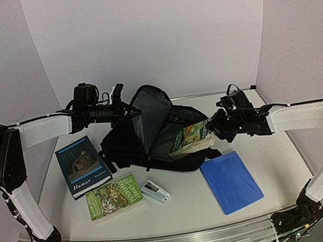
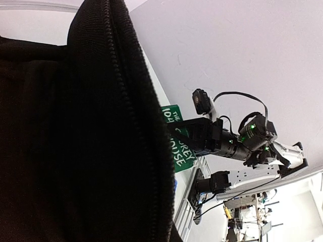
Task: Pack the student bag
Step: Place the book in the student bag.
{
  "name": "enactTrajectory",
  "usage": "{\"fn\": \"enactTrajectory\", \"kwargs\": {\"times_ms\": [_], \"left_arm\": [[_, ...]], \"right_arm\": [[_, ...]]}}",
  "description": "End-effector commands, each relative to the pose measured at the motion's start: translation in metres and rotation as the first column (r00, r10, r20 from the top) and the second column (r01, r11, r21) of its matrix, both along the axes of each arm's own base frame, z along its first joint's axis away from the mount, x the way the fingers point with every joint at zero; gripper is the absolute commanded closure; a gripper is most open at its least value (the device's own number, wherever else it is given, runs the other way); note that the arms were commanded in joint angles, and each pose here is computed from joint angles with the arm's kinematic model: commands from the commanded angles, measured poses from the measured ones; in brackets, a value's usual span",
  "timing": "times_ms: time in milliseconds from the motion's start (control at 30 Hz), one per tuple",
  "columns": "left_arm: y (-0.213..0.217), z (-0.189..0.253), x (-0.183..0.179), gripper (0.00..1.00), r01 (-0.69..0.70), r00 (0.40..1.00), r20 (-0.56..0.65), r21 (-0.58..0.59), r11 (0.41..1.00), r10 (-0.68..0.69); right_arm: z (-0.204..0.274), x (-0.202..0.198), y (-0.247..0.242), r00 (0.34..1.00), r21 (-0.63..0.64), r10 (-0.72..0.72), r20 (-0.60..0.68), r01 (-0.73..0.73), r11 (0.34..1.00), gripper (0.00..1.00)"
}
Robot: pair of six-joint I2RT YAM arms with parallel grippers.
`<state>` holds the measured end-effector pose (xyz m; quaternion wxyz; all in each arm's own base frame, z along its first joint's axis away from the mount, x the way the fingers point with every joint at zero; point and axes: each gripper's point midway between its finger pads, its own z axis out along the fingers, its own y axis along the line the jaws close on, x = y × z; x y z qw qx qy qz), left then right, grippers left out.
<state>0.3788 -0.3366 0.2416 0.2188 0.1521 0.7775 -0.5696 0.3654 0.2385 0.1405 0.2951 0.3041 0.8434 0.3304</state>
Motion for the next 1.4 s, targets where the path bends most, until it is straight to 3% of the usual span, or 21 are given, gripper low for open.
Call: {"fn": "enactTrajectory", "kwargs": {"times_ms": [0,533,1033,1367], "left_arm": [[-0.005,0.068,-0.009,1.00,0.069,0.980,0.194,-0.079,0.994,-0.052],[-0.007,0.104,-0.016,1.00,0.103,0.958,0.280,-0.111,0.988,-0.069],[-0.011,0.097,-0.016,1.00,0.108,0.962,0.262,-0.107,0.988,-0.077],[-0.017,0.091,-0.016,1.00,0.118,0.967,0.239,-0.107,0.987,-0.089]], "right_arm": [[0.058,0.033,0.029,0.988,0.185,-0.024,0.151,-0.005,0.983,1.00],[0.064,0.077,0.045,0.976,0.266,-0.137,0.169,0.089,0.960,1.00],[0.046,0.105,0.108,0.979,0.439,-0.071,0.194,-0.022,0.898,1.00],[-0.017,0.111,0.130,0.991,0.294,-0.056,0.125,0.017,0.956,0.98]]}}
